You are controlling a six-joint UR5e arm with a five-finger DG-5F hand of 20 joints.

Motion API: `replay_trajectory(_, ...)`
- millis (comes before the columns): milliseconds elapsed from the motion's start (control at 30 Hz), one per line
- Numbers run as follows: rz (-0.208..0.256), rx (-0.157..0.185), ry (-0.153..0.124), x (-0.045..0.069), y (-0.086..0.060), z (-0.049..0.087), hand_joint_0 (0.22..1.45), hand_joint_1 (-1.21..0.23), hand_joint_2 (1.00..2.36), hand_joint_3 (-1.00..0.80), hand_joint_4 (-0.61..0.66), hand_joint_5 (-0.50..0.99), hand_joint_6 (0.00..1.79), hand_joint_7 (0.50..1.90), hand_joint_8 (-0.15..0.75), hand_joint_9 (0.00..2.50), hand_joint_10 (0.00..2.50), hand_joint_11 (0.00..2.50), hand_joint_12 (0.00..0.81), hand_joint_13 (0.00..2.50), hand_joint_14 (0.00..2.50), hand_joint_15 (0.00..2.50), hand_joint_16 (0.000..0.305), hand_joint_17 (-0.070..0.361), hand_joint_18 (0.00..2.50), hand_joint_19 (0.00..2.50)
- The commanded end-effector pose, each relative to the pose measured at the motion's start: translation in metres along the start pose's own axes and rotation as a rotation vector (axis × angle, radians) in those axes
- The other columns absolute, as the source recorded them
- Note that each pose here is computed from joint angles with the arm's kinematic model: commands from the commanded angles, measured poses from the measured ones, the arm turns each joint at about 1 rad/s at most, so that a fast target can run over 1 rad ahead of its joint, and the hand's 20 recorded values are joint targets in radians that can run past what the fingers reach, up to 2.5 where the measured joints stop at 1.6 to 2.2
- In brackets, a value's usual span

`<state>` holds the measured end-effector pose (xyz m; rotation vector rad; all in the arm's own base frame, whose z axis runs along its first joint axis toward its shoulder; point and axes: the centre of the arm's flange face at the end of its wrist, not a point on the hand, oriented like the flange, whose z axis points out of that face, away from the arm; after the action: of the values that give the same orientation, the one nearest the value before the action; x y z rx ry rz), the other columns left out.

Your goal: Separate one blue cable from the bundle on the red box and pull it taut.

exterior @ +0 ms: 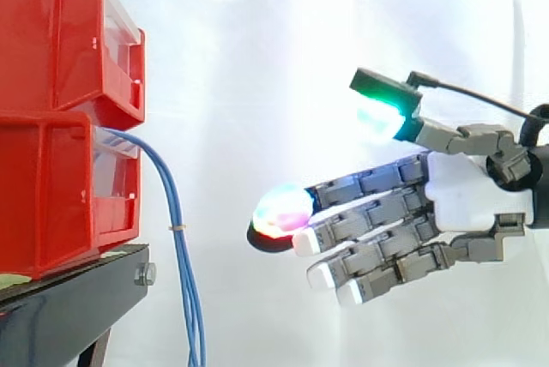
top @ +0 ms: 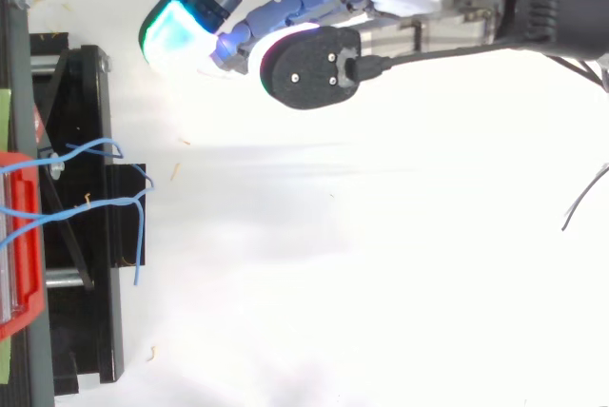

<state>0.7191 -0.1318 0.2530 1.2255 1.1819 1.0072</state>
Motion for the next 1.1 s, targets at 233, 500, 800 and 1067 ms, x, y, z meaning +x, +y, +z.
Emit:
replay_trajectory(233, -0.001, -0.028, -0.017, 0.017, -0.015, 0.010, 0.53, -0.49, 1.00, -0.46, 0.18, -0.20, 0.50, 0.69, 0.233, 0.55, 0.01, 0.19, 0.396, 0.61, 0.01, 0.32, 0.054, 0.122, 0.44, 0.40)
replay_trajectory(500, -0.021, -0.020, -0.055, 0.022, -0.014, 0.009, 0.53, -0.50, 1.00, -0.45, 0.14, -0.24, 0.50, 0.69, 0.223, 0.52, 0.01, 0.23, 0.395, 0.63, 0.01, 0.34, 0.055, 0.123, 0.46, 0.41)
replay_trajectory(800, -0.059, -0.013, -0.083, 0.031, -0.015, 0.009, 0.52, -0.48, 1.00, -0.47, 0.11, -0.26, 0.50, 0.67, 0.210, 0.43, 0.01, 0.18, 0.396, 0.50, 0.01, 0.30, 0.054, 0.121, 0.34, 0.37)
replay_trajectory(1067, -0.059, 0.022, -0.077, 0.034, -0.018, 0.005, 0.49, -0.36, 1.00, -0.50, 0.11, -0.26, 0.50, 0.67, 0.213, 0.41, 0.01, 0.19, 0.401, 0.44, 0.01, 0.28, 0.055, 0.125, 0.24, 0.34)
